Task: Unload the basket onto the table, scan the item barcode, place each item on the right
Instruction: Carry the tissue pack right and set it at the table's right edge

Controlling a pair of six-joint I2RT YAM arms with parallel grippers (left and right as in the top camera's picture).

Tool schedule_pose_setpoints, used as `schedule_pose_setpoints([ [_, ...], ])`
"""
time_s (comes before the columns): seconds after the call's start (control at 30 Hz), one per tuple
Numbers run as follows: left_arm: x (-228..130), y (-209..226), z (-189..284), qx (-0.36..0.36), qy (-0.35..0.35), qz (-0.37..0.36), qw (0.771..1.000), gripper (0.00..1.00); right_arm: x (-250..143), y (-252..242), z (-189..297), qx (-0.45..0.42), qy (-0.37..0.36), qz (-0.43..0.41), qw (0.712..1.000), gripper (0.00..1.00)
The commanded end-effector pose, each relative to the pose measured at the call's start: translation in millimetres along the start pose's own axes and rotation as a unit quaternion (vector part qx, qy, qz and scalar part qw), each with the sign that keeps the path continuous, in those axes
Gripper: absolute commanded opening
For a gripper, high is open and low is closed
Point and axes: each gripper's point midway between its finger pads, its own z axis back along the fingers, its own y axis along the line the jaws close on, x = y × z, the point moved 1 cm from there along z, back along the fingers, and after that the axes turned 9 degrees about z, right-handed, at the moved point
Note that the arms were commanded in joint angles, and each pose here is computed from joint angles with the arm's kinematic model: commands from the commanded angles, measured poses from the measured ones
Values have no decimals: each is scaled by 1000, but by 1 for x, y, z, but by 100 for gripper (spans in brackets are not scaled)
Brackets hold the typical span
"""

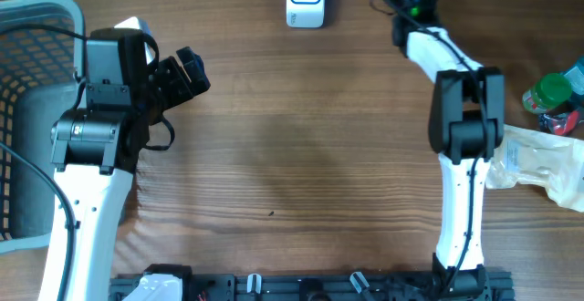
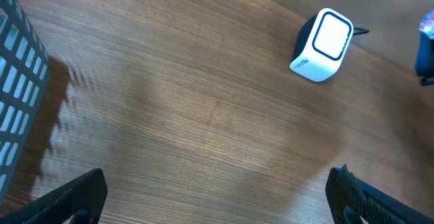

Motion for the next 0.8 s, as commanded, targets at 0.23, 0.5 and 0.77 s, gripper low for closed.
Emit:
schedule_pose_setpoints([
  [0.23,2,0,1,-3,-1,-3,1000,100,54,16,63,-205,23,272,940,53],
  [0.5,2,0,1,-2,-1,-3,1000,100,88,16,210,-593,-30,308,744,57],
  [0.77,2,0,1,-3,-1,-3,1000,100,48,-34,360,-783,24,121,609,60],
])
